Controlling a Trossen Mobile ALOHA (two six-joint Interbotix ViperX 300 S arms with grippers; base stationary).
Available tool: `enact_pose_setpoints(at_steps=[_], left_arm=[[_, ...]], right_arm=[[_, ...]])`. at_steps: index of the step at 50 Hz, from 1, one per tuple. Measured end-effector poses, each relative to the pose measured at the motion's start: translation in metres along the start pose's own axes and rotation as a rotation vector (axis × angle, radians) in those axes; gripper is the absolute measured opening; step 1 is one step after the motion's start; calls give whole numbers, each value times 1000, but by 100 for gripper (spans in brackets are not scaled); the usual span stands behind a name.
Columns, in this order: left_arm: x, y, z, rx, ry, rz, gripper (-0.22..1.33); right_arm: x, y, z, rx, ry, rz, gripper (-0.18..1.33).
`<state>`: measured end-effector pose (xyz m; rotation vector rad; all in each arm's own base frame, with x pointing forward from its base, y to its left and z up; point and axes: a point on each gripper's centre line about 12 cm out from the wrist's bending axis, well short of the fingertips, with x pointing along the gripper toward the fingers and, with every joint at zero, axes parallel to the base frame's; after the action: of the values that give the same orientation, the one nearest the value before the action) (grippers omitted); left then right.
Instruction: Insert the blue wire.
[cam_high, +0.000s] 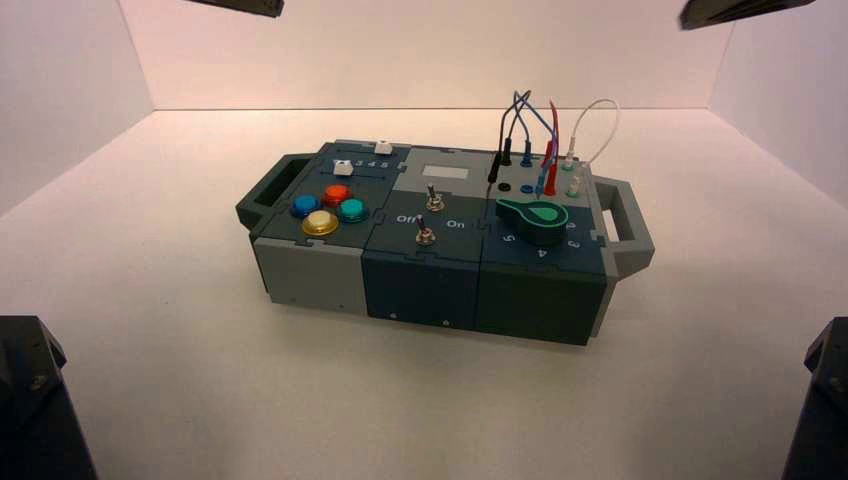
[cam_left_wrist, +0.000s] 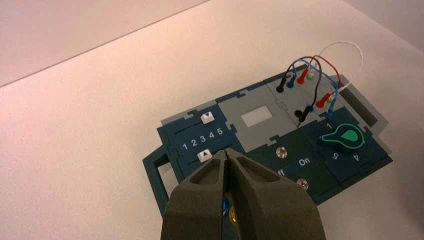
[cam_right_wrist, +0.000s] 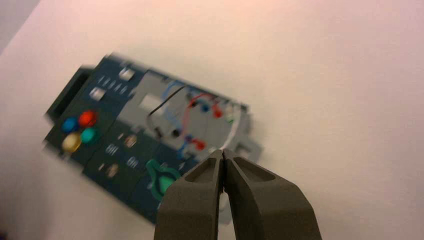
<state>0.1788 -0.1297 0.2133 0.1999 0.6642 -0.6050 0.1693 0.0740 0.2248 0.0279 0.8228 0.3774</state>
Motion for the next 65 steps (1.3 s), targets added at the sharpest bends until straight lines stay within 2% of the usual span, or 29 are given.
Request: enact_pose_setpoints(at_steps=[6,11,14,15,17,21,24,29,31,39,48,56,65], left_arm=[[8,-1,-4,0,38,-4,-17],[14,-3,-8,8,71,-12,-17],[17,-5,-10,10,85,-18,-17],[19,-7,-11,16,93,-25,-17],[21,-9,-12,18,100,-31,-17],[23,-12,-12,15,110,-40,-17],[23,-13,-13,14,113,-42,-17],[23,-13,-13,12,115,-43,-17],[23,-13,-12,12,112,-43,-17],[21,-13,-10,9,96,-44,-17],[18,-13,-7,5,77,-45,-17],[18,-13,-8,0,75,-47,-17],[17,-14,-6,-7,63,-49,-17]], right_arm=[[6,18,1,-44,65,68,-14],[13,27,0,-47,114,102,-10],[16,30,-2,-49,134,110,2],[18,31,-4,-50,146,114,14],[18,31,-4,-49,151,116,23],[18,32,-5,-48,161,119,24],[18,32,-6,-44,167,121,30],[16,34,-7,-20,173,140,60],[15,35,-7,-10,170,147,67],[14,38,-9,36,162,178,66],[25,34,-23,99,126,178,66],[34,29,-41,121,139,162,66],[35,27,-45,126,142,157,66]])
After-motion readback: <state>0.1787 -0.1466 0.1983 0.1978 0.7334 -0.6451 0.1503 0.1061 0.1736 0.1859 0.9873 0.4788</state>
